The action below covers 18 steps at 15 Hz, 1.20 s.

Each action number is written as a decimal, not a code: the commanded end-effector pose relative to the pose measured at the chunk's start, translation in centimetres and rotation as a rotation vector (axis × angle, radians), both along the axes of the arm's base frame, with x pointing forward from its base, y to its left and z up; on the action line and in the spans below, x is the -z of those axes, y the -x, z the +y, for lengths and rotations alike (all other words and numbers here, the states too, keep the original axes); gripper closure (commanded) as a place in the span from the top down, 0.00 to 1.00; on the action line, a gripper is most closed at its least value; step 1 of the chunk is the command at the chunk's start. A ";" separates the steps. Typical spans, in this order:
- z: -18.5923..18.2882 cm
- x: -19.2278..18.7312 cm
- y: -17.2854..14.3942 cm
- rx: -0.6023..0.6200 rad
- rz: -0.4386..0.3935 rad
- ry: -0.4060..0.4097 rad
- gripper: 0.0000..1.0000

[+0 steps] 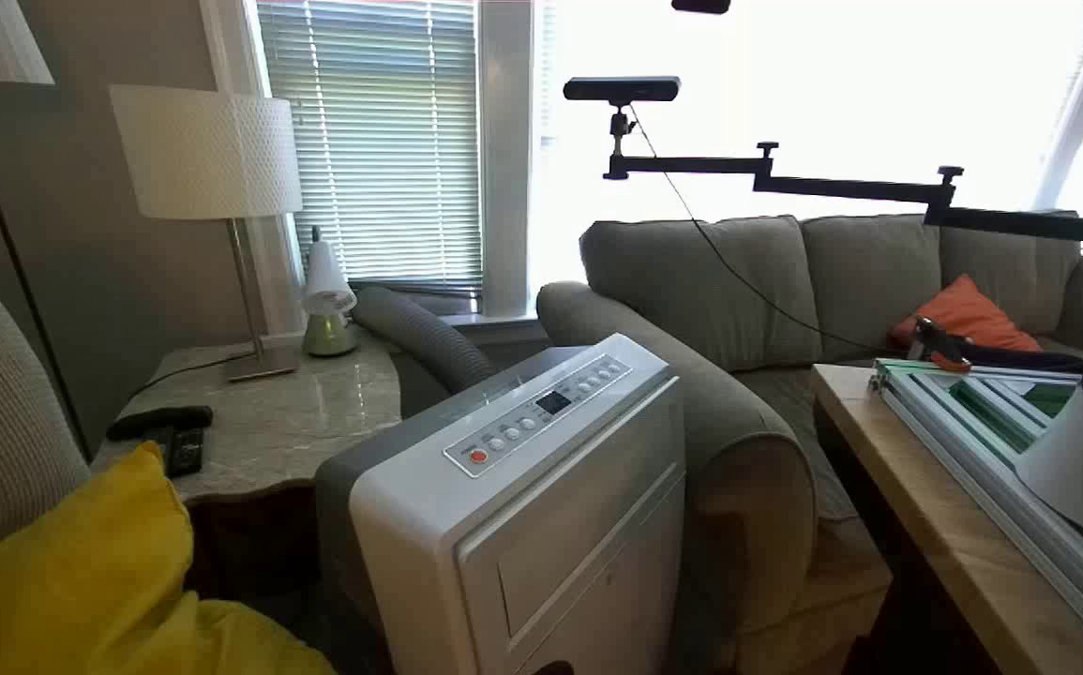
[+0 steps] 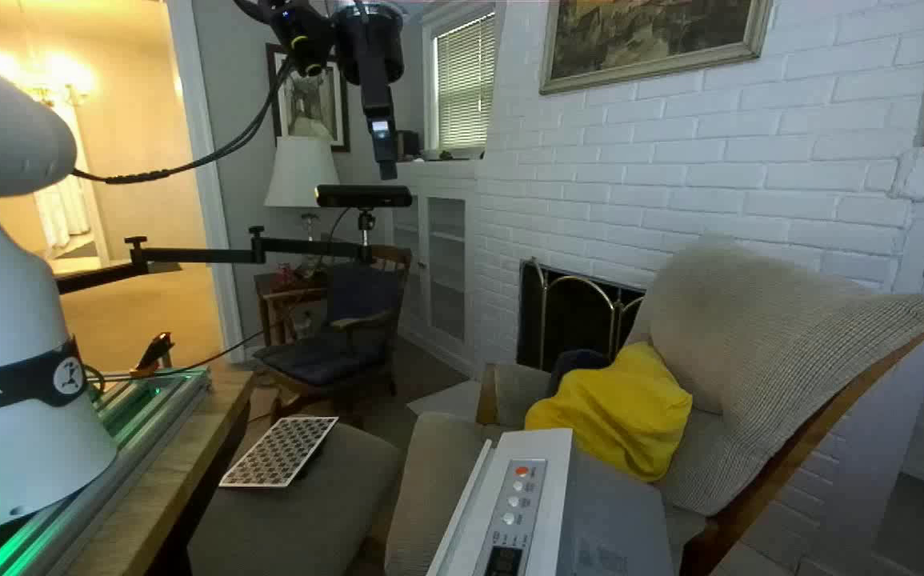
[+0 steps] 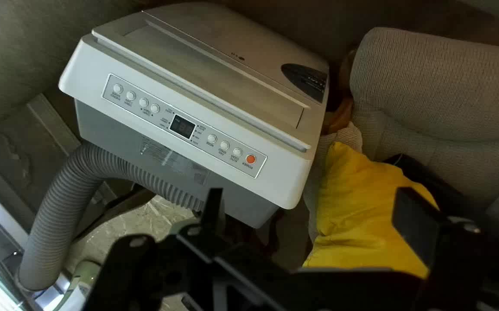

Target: Turn on the air cooler

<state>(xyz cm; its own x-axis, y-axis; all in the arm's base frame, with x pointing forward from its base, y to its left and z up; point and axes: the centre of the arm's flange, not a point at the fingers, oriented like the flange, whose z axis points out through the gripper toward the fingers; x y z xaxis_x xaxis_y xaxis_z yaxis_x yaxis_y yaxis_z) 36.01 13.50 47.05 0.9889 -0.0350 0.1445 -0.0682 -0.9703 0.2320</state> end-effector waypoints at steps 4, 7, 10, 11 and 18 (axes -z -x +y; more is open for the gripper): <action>0.0 0.0 0.0 0.000 0.000 0.000 1.00; -0.2 -0.2 0.0 0.005 -0.006 -0.018 1.00; -4.2 0.9 -2.0 0.162 -0.006 -0.020 1.00; -5.8 1.6 -2.5 0.202 -0.004 -0.035 1.00; -12.0 6.3 -4.2 0.338 0.015 -0.016 1.00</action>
